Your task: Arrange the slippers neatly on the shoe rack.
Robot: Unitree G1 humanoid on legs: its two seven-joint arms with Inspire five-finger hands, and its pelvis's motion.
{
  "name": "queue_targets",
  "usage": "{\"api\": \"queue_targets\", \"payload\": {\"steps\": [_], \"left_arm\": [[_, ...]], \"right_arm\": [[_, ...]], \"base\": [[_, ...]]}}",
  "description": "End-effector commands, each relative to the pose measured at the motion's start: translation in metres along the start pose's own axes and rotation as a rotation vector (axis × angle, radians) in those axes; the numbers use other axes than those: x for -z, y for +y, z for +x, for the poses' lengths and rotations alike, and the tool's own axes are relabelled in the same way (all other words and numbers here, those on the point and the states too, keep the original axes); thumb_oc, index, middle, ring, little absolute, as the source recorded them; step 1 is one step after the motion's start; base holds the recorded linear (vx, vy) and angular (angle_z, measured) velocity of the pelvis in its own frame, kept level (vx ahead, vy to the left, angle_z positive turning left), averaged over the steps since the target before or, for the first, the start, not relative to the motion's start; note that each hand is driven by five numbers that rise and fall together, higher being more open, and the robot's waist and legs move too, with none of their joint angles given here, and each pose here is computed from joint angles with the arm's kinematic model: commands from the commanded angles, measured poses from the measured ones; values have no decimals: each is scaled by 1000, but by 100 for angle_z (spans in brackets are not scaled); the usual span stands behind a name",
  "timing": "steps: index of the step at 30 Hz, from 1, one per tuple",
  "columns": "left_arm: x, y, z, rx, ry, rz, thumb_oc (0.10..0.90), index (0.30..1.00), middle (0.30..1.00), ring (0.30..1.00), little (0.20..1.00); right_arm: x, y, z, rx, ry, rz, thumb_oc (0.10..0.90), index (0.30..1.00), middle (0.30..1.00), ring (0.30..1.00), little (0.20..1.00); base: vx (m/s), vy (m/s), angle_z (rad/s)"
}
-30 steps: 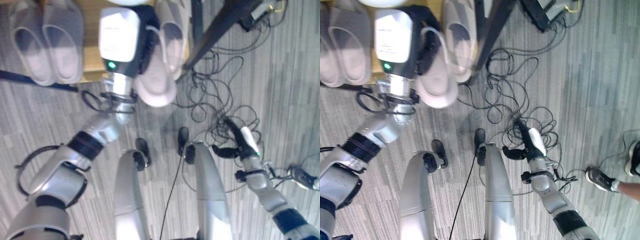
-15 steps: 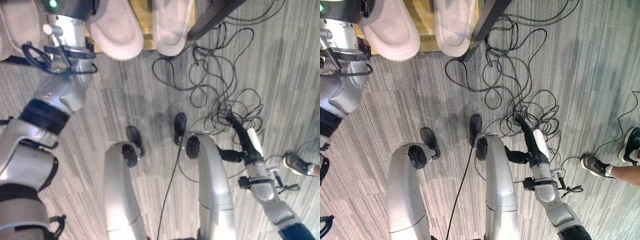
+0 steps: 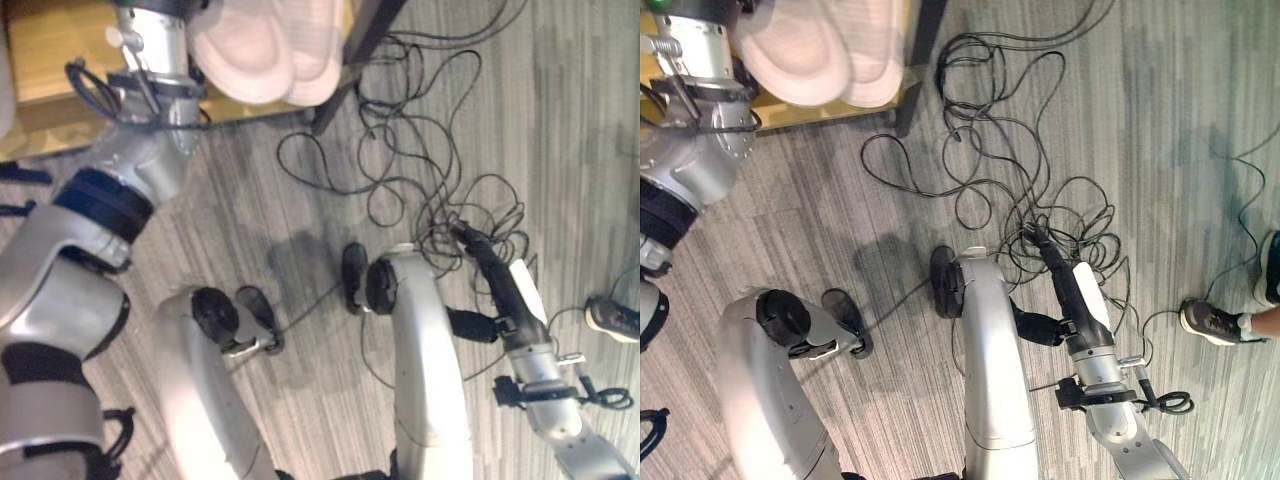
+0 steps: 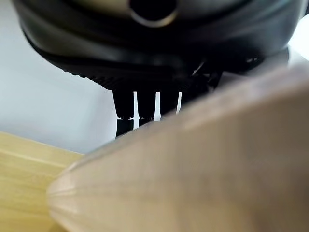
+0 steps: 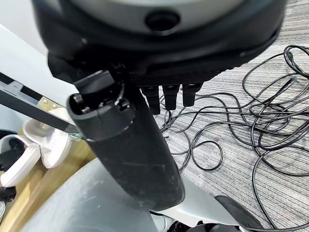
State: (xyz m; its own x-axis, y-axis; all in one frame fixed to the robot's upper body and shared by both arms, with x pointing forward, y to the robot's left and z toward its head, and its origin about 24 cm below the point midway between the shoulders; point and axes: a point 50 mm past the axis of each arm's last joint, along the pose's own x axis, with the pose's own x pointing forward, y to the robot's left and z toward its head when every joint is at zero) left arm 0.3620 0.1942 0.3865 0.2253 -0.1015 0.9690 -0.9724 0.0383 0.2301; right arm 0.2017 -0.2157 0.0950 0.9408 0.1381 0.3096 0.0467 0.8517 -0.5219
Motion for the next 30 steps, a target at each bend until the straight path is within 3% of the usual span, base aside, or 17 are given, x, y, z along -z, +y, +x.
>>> {"api": "queue_targets", "payload": {"steps": [1,4,15,16,17,21,30], "left_arm": [[-14,27,38,-112,-68,-35,800,900,900,900,900],[0,13,27,7,-6,-12,800,900,900,900,900],[29,2,17,179,81,29,800,900,900,900,900],[24,-11,-1,222,94,-24,800,900,900,900,900],[8,-17,1,245,130,-120,800,900,900,900,900],[2,-10,17,243,149,-201,800,900,900,900,900],[-25,-10,17,259,123,-386,800,900,900,900,900]], "right_arm": [[-33,-24,-2,81,-144,47,800,900,900,900,900],[-38,-31,-3,85,-150,42,800,900,900,900,900],[-48,-51,0,108,-174,-51,800,900,900,900,900],[26,-17,-14,42,128,-15,800,900,900,900,900],[42,-3,4,46,124,-77,800,900,900,900,900],[44,7,19,30,123,-67,800,900,900,900,900],[64,28,2,-94,242,-88,800,900,900,900,900]], "base": [[-3,10,4],[61,26,4],[17,8,5],[46,-13,16],[44,-14,26],[12,-28,25],[-43,-6,12]]}}
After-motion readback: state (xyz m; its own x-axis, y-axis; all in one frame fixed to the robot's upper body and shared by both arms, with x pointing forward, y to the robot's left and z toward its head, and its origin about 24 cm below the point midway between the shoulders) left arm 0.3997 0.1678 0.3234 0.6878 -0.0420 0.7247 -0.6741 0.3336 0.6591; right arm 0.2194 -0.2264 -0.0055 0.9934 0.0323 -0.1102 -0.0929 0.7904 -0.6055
